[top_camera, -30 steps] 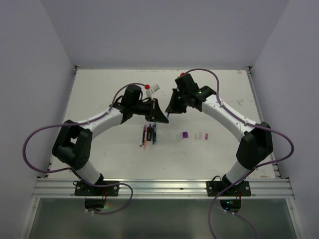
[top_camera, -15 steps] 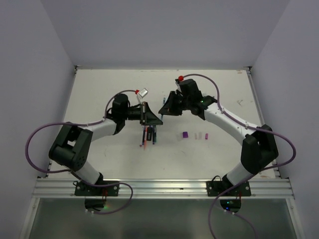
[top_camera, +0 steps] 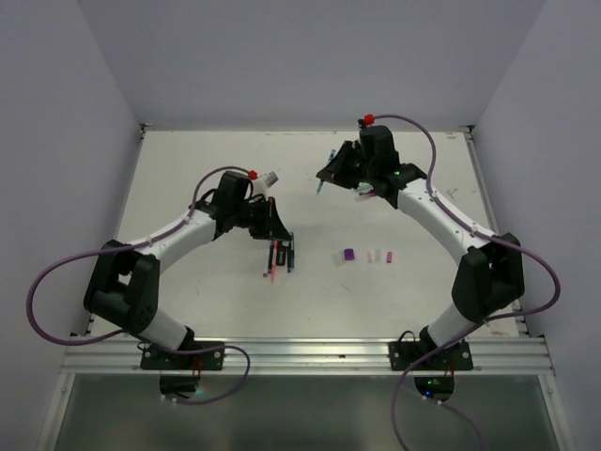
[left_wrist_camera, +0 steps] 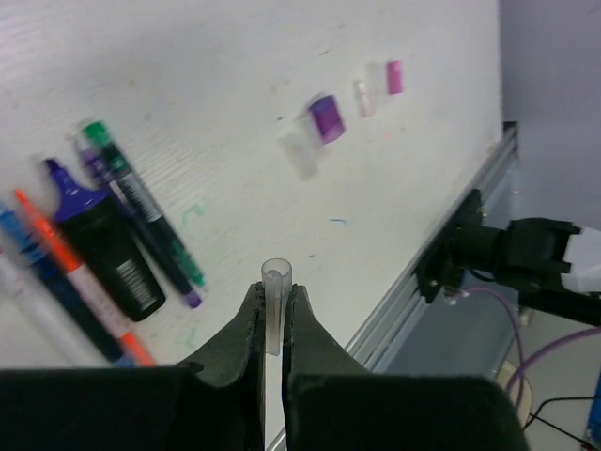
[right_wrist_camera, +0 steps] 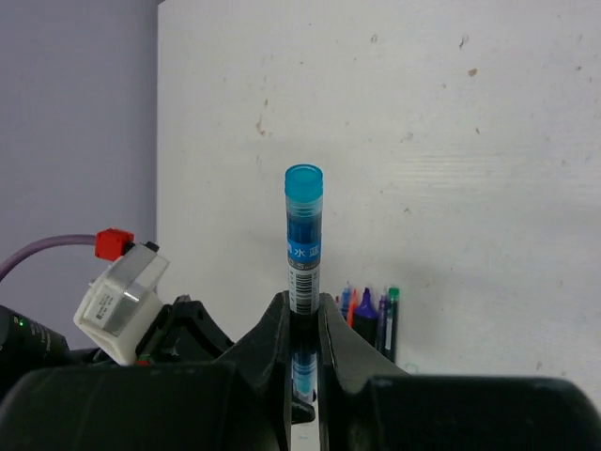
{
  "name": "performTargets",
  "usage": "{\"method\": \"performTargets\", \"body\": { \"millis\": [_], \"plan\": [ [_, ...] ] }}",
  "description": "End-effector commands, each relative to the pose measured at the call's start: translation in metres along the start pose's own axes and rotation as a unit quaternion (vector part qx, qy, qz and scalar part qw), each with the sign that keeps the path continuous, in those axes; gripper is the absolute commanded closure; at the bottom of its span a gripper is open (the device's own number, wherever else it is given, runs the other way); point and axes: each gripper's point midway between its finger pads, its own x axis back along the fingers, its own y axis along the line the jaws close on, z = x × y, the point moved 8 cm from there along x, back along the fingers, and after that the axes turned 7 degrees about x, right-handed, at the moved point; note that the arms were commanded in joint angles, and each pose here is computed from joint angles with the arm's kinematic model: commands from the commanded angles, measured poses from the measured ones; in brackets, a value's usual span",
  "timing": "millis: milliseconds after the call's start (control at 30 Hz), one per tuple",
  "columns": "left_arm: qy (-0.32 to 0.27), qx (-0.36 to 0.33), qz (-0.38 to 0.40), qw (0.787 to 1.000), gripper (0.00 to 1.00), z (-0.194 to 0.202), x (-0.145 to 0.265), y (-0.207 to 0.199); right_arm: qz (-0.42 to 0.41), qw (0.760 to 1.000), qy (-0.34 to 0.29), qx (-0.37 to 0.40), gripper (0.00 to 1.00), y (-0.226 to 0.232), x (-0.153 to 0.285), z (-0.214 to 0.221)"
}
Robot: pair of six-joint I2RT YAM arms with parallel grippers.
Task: Open the pen caps
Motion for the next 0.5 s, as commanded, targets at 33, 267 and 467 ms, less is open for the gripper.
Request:
{"method": "performTargets", "body": {
  "millis": [33,267,467],
  "plan": [
    [-0.009,-0.026,-0.107,0.994,1.00,0.008,0.022,0.012,0.038,0.996,0.053,0.055,1.00,0.004,-0.018,-0.003],
    [-0.085,-0.052,-0.171,0.980,1.00,-0.013,0.046,0.005,0.054,0.975,0.205,0.058,1.00,-0.018,-0.048,0.054],
    [-0.093,-0.039,-0.162,0.982,1.00,-0.015,0.048,0.008,0.050,0.964,0.252,0.074,1.00,-0.014,-0.057,0.086]
  ]
}}
